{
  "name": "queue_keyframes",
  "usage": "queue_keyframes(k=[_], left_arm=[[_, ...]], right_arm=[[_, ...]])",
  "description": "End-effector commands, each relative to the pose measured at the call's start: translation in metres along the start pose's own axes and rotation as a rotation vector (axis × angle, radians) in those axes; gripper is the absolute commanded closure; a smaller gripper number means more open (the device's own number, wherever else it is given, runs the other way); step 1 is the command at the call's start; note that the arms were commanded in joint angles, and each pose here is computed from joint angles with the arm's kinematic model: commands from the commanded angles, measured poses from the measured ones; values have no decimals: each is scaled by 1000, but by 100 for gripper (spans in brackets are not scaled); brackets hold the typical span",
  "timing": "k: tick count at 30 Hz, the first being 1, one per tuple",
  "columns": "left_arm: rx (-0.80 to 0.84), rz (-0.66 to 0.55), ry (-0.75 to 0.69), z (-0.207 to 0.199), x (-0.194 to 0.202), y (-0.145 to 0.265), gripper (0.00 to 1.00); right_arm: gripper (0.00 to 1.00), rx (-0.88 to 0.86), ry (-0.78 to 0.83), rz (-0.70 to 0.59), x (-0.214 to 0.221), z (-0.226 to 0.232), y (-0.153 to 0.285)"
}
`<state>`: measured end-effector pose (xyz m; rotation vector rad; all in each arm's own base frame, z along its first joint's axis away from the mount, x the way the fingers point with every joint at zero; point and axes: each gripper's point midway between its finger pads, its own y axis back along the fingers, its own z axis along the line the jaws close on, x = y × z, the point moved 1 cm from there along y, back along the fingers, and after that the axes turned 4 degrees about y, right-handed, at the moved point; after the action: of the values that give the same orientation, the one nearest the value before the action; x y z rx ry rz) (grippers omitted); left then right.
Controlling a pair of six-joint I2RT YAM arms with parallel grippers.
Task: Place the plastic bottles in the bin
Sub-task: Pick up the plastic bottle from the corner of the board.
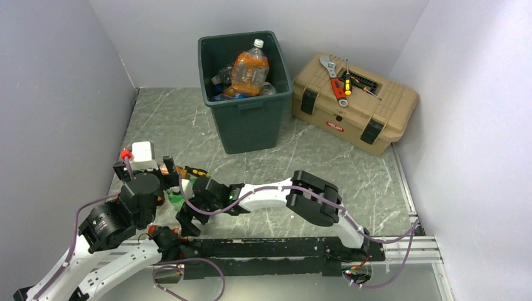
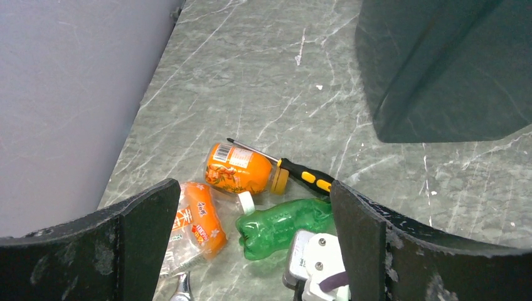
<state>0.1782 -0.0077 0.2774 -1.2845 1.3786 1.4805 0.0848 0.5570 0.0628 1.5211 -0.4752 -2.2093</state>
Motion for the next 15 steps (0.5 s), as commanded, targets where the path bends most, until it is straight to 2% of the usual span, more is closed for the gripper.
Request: queue_keyframes(k=[1,3,8,15], left_arm=[[41,-21,76,-10,-5,0,5],[42,-20,75,-10,-5,0,5],[36,-19,73,-9,-5,-1,5],[34,-18,74,-9,-5,-1,5]], right_arm=[[6,-68,67,22,13,26,-11],[7,-57,62,34,18,24,-13],[17,-38,51,24,21,21,-14],[40,-3,67,-14,21,18,0]])
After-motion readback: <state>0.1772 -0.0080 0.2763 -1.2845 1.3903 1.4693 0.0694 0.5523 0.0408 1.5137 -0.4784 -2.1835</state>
